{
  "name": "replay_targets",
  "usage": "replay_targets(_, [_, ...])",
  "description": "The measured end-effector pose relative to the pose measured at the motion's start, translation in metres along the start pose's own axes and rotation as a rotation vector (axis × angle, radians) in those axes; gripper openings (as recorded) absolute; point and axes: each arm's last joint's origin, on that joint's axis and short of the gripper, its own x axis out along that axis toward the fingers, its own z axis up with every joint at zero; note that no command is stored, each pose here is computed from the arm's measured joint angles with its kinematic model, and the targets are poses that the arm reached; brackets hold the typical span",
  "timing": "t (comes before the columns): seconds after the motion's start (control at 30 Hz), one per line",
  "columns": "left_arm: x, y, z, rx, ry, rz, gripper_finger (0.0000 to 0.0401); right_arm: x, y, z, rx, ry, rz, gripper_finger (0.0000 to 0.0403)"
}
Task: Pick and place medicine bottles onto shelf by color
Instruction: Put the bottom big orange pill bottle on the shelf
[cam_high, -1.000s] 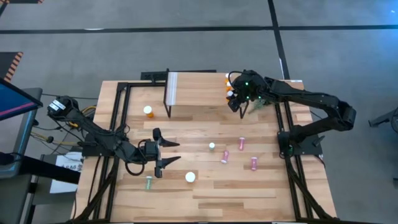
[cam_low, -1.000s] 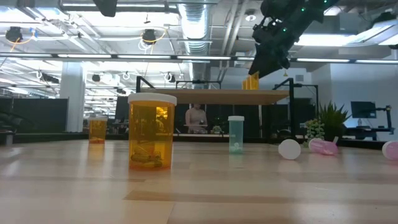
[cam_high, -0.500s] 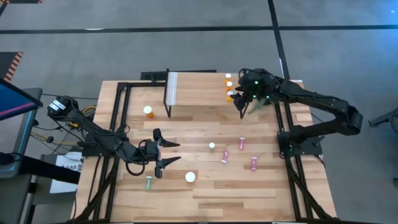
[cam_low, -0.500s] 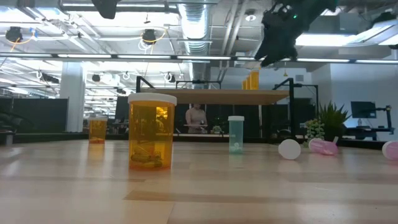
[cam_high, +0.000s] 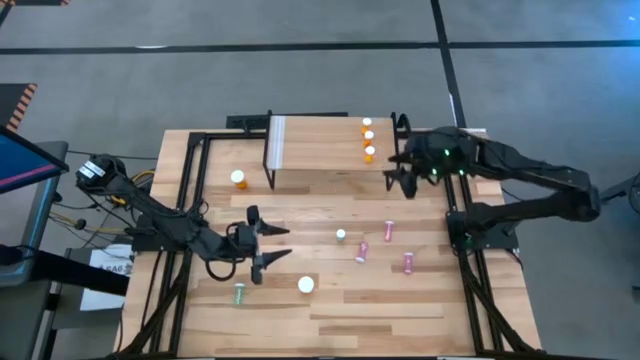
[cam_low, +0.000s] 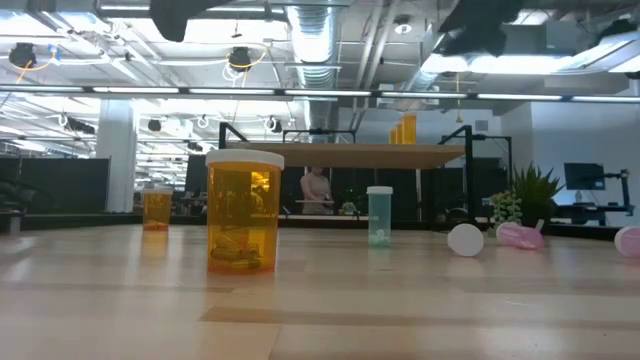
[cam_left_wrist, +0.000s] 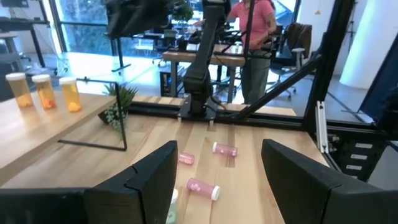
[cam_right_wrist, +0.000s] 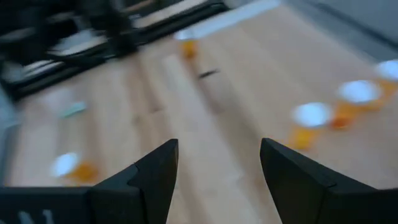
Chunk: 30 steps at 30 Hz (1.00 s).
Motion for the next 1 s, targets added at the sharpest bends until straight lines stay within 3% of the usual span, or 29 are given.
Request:
replay_targets(0.13, [0.002,0.003,-0.002,-0.016,0.019,0.017,0.0222,-0.003,0.035,-0.010,-0.032,0.034,0.139,0.0249])
replay_targets(0.33, [0.002,0.004,-0.004,-0.030,0.039,0.024,0.0222,-0.001,0.093,-0.038,-0.155,0.064,0.167,0.0249])
replay_targets(0.67, [0.002,0.004,-0.004,-0.034,0.038,0.023,0.0222,0.017,0.198,-0.088,-0.360,-0.087,0.286,0.0249])
replay_targets(0.8, [0.002,0.004,-0.004,-0.043,0.038,0.020,0.0222,0.038,0.220,-0.109,-0.405,-0.079,0.302,0.0249])
replay_targets(1.0, [0.002,0.003,-0.009,-0.053,0.081,-0.008,0.0222,0.060,0.232,-0.122,-0.440,-0.090,0.296,0.0249])
